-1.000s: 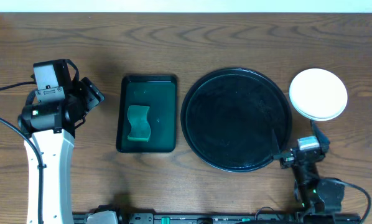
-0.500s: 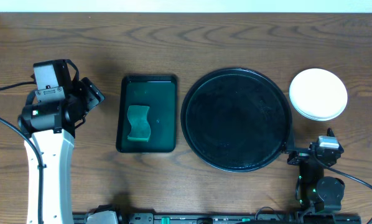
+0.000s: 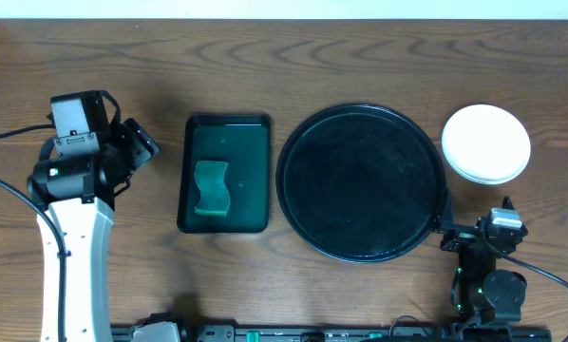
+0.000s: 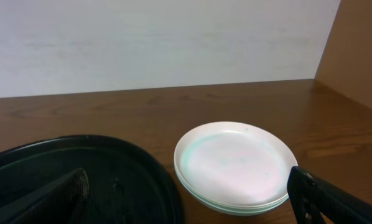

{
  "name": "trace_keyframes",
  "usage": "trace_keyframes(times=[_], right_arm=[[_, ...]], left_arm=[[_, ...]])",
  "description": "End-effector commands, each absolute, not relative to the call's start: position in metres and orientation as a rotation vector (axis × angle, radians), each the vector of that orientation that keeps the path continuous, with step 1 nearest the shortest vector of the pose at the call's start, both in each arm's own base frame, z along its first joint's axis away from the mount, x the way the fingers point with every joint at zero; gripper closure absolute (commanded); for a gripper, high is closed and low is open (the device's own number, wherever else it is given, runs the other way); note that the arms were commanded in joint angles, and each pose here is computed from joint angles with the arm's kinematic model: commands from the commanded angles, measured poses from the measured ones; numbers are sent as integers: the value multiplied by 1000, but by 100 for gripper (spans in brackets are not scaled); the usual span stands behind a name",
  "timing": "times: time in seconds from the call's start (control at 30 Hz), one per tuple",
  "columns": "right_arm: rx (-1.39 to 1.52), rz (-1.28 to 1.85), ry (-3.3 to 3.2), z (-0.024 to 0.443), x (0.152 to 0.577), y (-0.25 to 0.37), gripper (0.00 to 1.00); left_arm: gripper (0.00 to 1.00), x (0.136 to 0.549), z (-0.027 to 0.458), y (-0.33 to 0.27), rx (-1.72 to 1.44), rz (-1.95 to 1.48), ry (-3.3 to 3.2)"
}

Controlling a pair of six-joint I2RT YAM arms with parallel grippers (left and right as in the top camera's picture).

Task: Clean dirty plates on tray and stack at the side

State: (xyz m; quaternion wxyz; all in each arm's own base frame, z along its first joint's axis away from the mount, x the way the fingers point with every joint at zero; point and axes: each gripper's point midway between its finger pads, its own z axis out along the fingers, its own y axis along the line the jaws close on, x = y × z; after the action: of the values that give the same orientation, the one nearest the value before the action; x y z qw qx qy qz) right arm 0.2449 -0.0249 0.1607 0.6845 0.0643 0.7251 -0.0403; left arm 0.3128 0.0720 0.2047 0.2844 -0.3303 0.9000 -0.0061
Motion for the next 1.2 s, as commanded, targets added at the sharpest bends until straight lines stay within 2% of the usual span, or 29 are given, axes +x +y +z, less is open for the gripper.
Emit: trace_keyframes(times=[0.0,0.73,0.93,1.17], right_arm=[[172,-99,1619,161,244,-29,1],[172,-99,1619,161,244,-29,1],[172,-99,1619,161,244,-29,1],[172,-99,1619,161,244,-29,1]], left_arm=[[18,312,199,74,-898,-10,2421],[17,309,209,73,-889,-16,2392],[18,293,248,70,-848,-44,2262],[18,247,319,61,-767,-93,2003]])
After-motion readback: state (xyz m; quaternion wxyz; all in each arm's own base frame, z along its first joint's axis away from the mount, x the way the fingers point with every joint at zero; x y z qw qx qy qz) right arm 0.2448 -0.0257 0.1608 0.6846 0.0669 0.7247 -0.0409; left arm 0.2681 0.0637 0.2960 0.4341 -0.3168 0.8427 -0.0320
